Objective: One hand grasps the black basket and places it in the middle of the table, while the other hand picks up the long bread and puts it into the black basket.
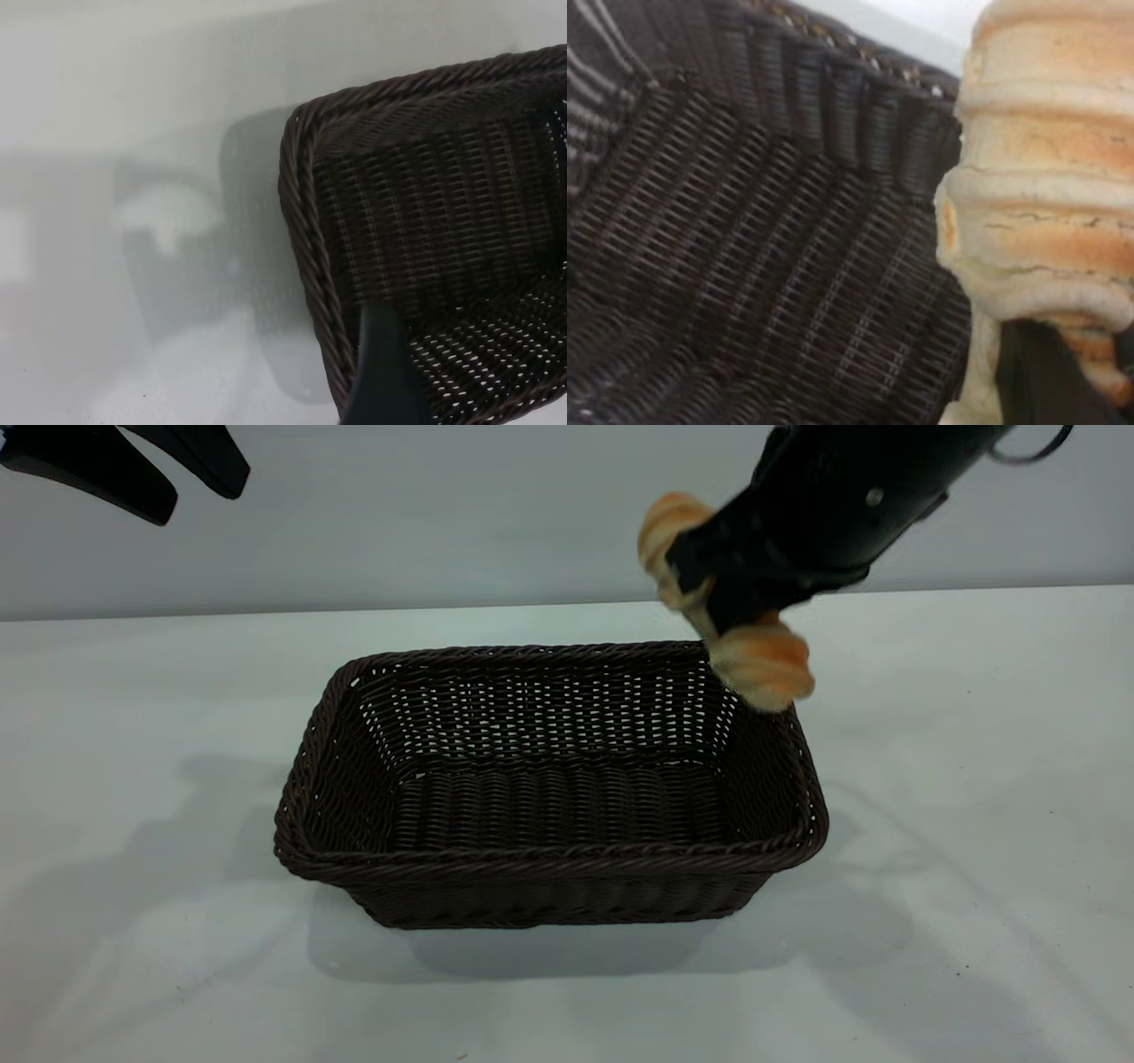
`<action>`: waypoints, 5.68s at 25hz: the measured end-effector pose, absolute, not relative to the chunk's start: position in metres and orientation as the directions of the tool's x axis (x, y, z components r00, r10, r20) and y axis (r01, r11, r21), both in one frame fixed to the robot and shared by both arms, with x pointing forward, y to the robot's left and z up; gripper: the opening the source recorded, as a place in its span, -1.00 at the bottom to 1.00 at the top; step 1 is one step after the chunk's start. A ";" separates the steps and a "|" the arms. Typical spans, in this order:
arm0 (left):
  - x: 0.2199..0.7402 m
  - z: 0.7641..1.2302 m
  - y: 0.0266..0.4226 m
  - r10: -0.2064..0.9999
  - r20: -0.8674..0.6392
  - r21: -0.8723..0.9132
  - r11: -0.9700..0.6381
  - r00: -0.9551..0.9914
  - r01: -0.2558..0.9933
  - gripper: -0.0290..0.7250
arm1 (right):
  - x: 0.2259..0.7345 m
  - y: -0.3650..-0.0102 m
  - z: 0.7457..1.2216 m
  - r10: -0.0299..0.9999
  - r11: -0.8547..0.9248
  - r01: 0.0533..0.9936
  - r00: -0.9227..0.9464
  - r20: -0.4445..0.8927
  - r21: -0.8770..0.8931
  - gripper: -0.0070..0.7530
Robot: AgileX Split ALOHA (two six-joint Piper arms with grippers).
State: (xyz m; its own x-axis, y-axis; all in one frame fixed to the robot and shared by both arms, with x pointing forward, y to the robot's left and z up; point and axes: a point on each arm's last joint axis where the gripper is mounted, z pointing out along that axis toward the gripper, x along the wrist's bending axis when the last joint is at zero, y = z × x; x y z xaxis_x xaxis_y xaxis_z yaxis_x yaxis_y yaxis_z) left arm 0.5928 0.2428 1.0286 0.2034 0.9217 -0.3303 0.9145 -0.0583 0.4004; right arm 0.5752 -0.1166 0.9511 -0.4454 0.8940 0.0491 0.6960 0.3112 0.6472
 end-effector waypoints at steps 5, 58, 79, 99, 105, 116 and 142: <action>0.593 1.029 0.243 0.922 -0.331 0.402 -0.057 0.203 0.914 0.60 | 0.575 -0.105 0.925 0.888 0.330 0.717 -0.457 0.056 0.614 -0.54; 0.291 1.143 0.270 0.923 -0.103 0.792 -0.149 0.370 0.592 0.60 | 0.376 -0.239 1.131 0.898 0.325 0.733 -0.437 0.047 0.597 -0.04; 0.264 1.067 0.279 0.948 -0.088 0.670 -0.172 0.307 0.723 0.60 | 0.252 -0.293 1.061 0.940 0.197 0.568 -0.340 0.010 0.799 -0.04; 0.245 1.035 0.293 0.984 -0.022 0.678 -0.116 0.178 0.726 0.60 | 0.246 -0.296 1.042 0.943 0.193 0.565 -0.332 0.006 0.802 -0.04; 0.232 1.034 0.295 0.986 -0.016 0.738 -0.101 0.167 0.668 0.60 | 0.246 -0.296 1.042 0.943 0.193 0.565 -0.332 0.006 0.802 -0.04; 0.229 1.034 0.295 0.986 -0.016 0.750 -0.099 0.167 0.654 0.60 | 0.246 -0.296 1.042 0.943 0.194 0.565 -0.332 0.006 0.802 -0.04; 0.222 1.033 0.294 0.994 -0.015 0.781 -0.055 0.106 0.622 0.60 | 0.247 -0.298 1.042 0.999 -0.034 0.597 0.042 0.011 0.802 -0.04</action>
State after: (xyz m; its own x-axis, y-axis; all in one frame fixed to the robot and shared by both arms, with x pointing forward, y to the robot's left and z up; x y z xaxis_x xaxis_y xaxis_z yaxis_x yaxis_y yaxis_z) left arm 0.2217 0.2939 1.0330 0.1060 0.9943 -0.0147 0.6216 -0.0547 0.7814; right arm 0.2467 -0.2985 1.0416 0.0423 0.9990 0.0110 0.5968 -0.0340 0.8017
